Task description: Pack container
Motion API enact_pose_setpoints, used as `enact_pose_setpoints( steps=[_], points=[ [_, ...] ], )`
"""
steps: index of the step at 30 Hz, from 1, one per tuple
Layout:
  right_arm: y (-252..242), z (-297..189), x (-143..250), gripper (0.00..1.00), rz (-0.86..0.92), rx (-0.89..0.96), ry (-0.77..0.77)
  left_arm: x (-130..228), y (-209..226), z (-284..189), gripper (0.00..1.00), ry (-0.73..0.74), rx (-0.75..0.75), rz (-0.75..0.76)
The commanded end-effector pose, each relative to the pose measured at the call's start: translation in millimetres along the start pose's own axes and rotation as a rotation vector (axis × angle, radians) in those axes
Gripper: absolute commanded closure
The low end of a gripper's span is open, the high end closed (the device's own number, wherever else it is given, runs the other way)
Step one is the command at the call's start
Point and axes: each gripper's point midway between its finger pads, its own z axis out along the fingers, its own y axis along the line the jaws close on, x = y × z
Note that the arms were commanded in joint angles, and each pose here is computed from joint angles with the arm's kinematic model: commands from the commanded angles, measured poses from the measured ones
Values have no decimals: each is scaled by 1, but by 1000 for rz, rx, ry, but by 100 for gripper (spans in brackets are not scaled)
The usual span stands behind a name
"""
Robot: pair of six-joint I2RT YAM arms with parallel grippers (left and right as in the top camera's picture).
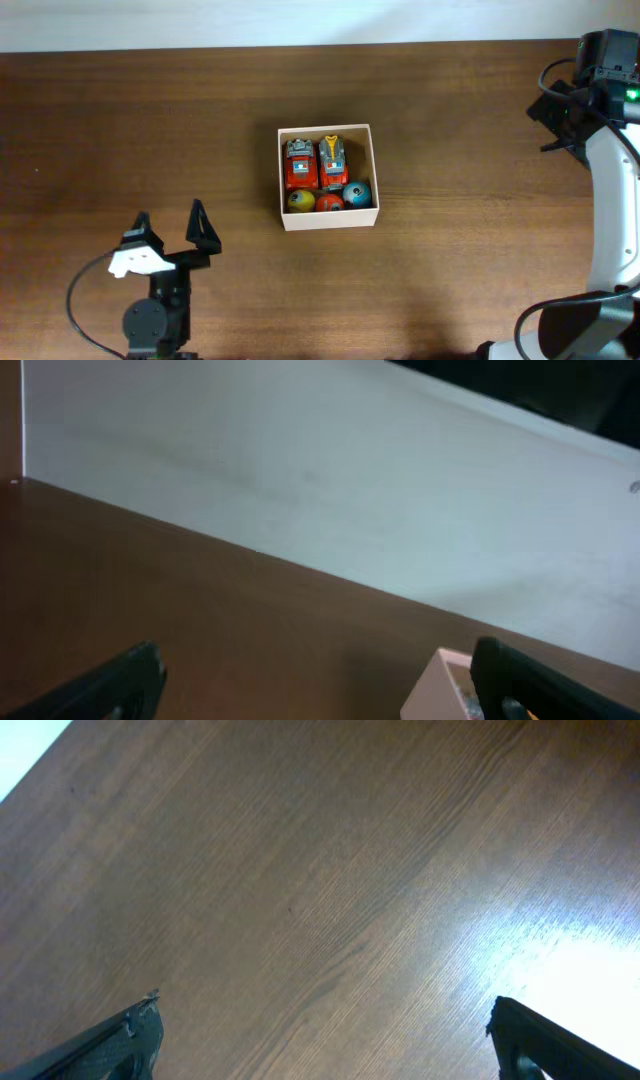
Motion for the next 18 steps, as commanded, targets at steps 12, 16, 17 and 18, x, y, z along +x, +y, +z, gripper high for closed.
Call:
enact_pose_setpoints(
  steps=[12,16,17,18],
  points=[
    [-1,-10,-7,1,21,-17,-28,47,3,-15,1,117,60,203],
    [-1,-10,-7,1,21,-17,-28,63,8,-21,1,179,50,252],
    [-1,-10,-7,1,20,-17,-28,65,9,-22,1,188,52,268],
    [-1,-10,-7,1,21,-17,-28,63,6,-22,1,177,70,302]
  ],
)
